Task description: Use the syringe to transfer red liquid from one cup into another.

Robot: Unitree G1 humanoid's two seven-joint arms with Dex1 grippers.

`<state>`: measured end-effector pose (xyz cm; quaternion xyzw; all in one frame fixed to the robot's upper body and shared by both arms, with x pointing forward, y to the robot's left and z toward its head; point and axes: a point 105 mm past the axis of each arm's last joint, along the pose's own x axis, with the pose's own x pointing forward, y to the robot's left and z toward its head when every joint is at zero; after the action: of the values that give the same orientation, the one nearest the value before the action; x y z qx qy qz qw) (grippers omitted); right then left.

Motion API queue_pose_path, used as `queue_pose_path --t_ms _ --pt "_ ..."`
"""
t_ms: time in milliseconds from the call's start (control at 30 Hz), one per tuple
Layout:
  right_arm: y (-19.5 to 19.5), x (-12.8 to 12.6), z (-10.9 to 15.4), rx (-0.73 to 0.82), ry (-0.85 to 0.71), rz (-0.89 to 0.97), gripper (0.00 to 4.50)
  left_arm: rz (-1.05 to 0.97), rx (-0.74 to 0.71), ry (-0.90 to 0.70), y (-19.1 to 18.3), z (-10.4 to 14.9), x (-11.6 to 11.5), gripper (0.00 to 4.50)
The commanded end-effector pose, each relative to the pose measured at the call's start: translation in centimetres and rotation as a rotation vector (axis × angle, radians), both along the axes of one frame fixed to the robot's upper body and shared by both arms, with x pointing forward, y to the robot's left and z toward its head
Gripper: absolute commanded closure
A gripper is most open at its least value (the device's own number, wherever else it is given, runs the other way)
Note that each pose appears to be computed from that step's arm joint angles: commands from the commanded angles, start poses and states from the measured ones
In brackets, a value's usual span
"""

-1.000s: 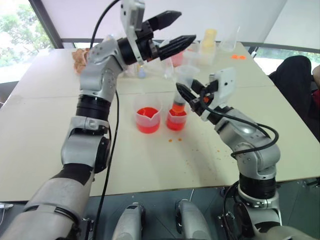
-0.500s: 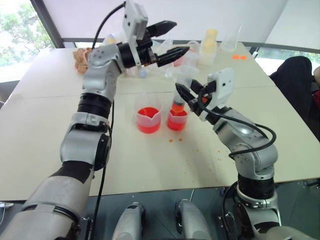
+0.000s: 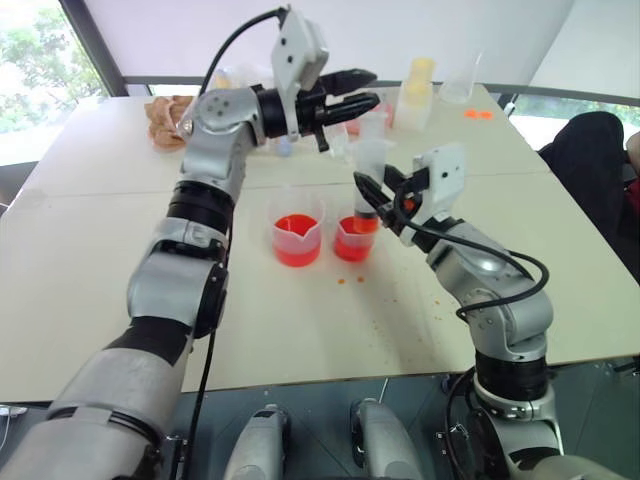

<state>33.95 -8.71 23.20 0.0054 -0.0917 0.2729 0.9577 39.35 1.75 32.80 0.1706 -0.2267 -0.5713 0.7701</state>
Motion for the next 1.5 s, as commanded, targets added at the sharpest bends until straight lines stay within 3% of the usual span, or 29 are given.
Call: queue_pose_path --t_ms 33,600,900,1100,1233,1500 --pt "1.6 -1.3 2.4 0.025 -0.105 0.081 3.09 -0.05 -0.028 -0.031 0.0 1.8 -1.1 4.45" --pt "-0.4 -0.9 6.3 0.065 -0.236 0.019 3.09 -0.147 0.045 0.169 -1.5 -4.4 -2.1 4.45" --pt "-1.0 -1.6 9.5 0.078 -0.322 0.014 3.09 -0.106 0.068 0.204 -1.3 -5.9 -1.3 4.45" --pt "-1.0 -1.8 10.0 0.091 -0.329 0.02 3.09 -0.073 0.148 0.199 -1.1 -7.7 -1.0 4.45" --pt "-0.9 -1.7 9.9 0.091 -0.324 0.024 3.09 -0.098 0.09 0.236 -0.9 -6.8 -1.1 4.45" --pt "-0.9 -1.8 10.1 0.088 -0.328 0.034 3.09 -0.017 -0.097 0.256 2.1 -2.7 0.3 1.41"
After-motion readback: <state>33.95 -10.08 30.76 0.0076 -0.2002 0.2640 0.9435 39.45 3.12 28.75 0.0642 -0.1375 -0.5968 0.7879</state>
